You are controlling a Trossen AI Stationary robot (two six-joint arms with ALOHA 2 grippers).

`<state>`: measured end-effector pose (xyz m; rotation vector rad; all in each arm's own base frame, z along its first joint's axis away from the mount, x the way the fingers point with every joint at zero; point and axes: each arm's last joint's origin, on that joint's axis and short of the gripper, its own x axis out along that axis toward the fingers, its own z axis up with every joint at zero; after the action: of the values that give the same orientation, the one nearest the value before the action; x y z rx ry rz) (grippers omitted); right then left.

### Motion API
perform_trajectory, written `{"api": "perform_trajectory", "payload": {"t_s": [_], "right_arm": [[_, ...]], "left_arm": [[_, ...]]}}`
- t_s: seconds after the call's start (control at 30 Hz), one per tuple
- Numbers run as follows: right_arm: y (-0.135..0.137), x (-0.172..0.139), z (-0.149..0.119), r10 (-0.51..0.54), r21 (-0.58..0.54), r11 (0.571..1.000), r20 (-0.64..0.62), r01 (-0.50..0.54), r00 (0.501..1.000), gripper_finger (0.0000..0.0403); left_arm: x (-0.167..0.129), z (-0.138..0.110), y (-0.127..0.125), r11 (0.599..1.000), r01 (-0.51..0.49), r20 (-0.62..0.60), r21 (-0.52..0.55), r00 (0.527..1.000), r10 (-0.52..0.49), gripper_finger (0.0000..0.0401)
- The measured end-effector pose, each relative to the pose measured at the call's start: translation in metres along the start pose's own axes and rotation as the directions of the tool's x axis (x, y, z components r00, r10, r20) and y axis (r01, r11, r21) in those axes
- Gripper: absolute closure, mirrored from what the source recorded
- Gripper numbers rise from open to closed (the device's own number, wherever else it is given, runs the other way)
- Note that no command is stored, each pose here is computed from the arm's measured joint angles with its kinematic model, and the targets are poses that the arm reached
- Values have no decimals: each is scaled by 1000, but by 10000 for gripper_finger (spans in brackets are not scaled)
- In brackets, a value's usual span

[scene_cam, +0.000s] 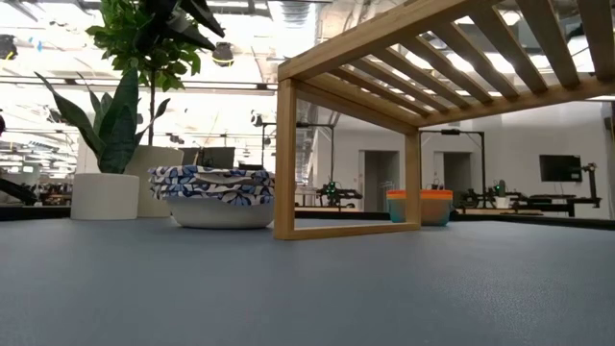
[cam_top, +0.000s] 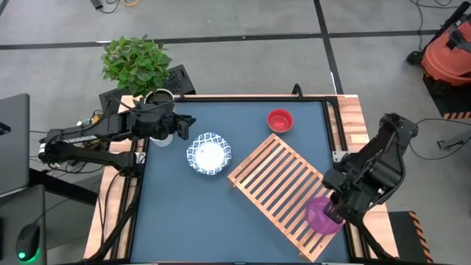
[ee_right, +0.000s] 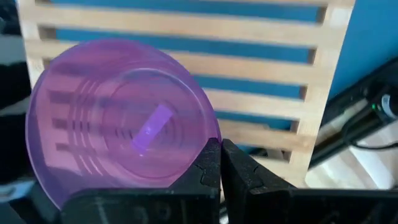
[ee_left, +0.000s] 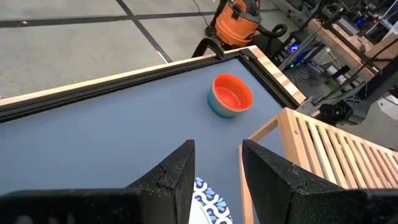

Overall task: Place and stack bowls onto a shelf
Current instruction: Put the small purple bowl on the shelf, then stack the small red bowl on top of the small purple bowl on the shelf

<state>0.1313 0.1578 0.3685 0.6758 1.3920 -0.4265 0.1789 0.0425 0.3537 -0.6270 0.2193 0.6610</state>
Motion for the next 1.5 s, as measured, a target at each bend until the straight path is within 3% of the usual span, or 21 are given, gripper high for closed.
{"api": "perform_trajectory", "payload": {"t_s": [0.33, 0.7, 1.0, 1.5], "right_arm": [[5, 5, -2, -24, 2, 1000, -47, 24, 999, 358], [5, 5, 1, -23, 92, 995, -38, 27, 999, 327], [5, 6, 14, -27, 131, 991, 64, 18, 998, 292], [-5, 1, 48, -30, 161, 987, 127, 10, 991, 290]], "left_arm": [[0, 0, 0, 1000, 0, 0, -1, 1000, 0, 283], [0, 0, 0, 1000, 3, 2, 8, 1000, -3, 283], [0, 0, 0, 999, 0, 4, 36, 1000, 0, 283], [0, 0, 0, 999, -2, 5, 35, 1000, 1, 283]]}}
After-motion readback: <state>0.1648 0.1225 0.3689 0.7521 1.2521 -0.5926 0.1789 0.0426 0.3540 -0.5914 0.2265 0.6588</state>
